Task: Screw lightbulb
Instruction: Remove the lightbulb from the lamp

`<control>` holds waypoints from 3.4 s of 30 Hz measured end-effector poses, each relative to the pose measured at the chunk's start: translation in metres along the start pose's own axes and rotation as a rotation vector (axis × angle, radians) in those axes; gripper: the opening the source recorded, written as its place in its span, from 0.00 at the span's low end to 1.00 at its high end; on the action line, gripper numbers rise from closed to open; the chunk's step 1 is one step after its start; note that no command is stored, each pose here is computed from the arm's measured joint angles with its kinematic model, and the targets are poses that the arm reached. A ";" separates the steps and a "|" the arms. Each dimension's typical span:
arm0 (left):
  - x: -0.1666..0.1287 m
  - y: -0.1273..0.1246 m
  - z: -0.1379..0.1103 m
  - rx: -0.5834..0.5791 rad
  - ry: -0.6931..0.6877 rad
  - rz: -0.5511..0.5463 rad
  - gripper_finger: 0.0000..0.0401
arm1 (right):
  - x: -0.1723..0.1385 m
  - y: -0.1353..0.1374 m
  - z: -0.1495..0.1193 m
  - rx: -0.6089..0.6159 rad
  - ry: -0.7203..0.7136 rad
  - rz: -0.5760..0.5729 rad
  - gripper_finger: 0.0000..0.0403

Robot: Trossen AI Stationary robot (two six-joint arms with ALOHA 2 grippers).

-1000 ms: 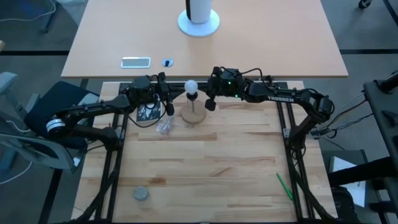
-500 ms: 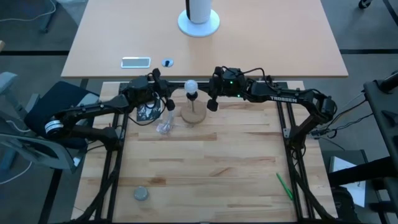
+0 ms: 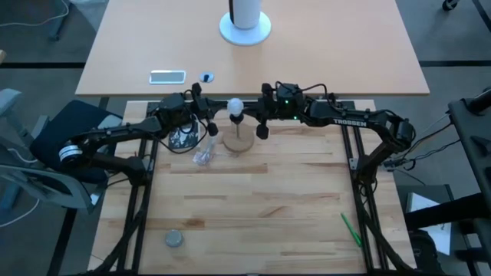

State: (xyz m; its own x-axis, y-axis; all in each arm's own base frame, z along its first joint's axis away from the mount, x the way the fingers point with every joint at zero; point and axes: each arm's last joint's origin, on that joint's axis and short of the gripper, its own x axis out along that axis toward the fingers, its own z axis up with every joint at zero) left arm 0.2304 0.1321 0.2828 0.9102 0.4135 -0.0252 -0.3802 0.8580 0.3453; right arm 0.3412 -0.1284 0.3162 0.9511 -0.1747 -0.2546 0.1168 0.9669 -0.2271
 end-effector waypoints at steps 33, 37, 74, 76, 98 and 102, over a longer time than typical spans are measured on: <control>-0.002 -0.004 0.000 -0.065 -0.010 -0.128 0.00 | 0.003 -0.003 -0.004 0.035 0.033 -0.084 0.00; -0.002 -0.009 -0.002 -0.072 -0.001 -0.213 0.00 | 0.005 -0.004 -0.006 0.035 0.037 -0.099 0.00; -0.003 0.001 -0.002 -0.060 0.054 0.056 0.00 | 0.001 0.001 -0.005 -0.046 0.034 0.037 0.00; -0.002 0.001 -0.002 -0.060 0.056 0.055 0.00 | 0.001 0.001 -0.005 -0.045 0.034 0.037 0.00; 0.005 -0.001 -0.010 -0.084 0.082 0.043 0.00 | 0.003 0.001 -0.006 -0.044 0.034 0.032 0.00; 0.005 -0.002 -0.011 -0.084 0.083 0.042 0.00 | 0.003 0.001 -0.006 -0.046 0.029 0.030 0.00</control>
State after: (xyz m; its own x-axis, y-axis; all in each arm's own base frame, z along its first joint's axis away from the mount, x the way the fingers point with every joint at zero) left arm 0.2339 0.1361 0.2720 0.8775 0.4707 -0.0915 -0.4334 0.8603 0.2683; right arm 0.3421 -0.1292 0.3099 0.9454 -0.1514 -0.2885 0.0741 0.9622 -0.2620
